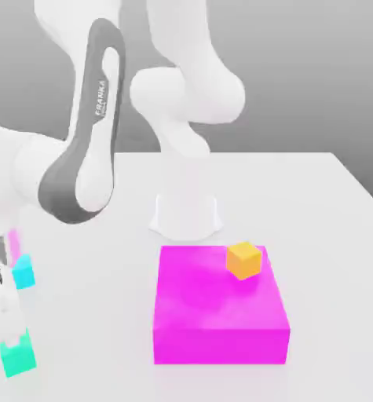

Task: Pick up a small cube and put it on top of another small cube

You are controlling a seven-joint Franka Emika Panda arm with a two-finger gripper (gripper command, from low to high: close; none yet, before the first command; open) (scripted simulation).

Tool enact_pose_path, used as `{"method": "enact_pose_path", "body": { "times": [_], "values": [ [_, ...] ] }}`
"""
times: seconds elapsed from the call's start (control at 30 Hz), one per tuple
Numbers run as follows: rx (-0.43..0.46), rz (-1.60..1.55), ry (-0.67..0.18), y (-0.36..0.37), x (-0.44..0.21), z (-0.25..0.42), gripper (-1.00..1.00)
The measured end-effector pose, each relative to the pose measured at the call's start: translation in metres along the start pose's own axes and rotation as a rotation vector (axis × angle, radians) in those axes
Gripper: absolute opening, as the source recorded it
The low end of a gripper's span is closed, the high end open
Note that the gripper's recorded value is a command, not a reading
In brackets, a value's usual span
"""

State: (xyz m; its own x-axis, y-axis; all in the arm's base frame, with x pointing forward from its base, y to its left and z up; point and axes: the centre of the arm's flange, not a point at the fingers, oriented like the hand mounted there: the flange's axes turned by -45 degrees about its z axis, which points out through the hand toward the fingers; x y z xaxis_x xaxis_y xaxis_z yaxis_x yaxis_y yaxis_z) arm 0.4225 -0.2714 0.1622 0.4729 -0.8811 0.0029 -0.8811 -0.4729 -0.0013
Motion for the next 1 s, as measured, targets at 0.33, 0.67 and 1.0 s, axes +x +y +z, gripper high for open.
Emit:
{"method": "enact_pose_path", "body": {
  "times": [0.33, 0.67, 1.0],
  "values": [
    [-0.001, 0.004, -0.002, 0.002, -0.001, 0.033, -1.0],
    [0.017, -0.317, -0.013, -0.051, -0.073, -0.07, -1.0],
    [0.029, -1.0, -0.02, -0.096, -0.242, -0.133, -1.0]
  ]
}}
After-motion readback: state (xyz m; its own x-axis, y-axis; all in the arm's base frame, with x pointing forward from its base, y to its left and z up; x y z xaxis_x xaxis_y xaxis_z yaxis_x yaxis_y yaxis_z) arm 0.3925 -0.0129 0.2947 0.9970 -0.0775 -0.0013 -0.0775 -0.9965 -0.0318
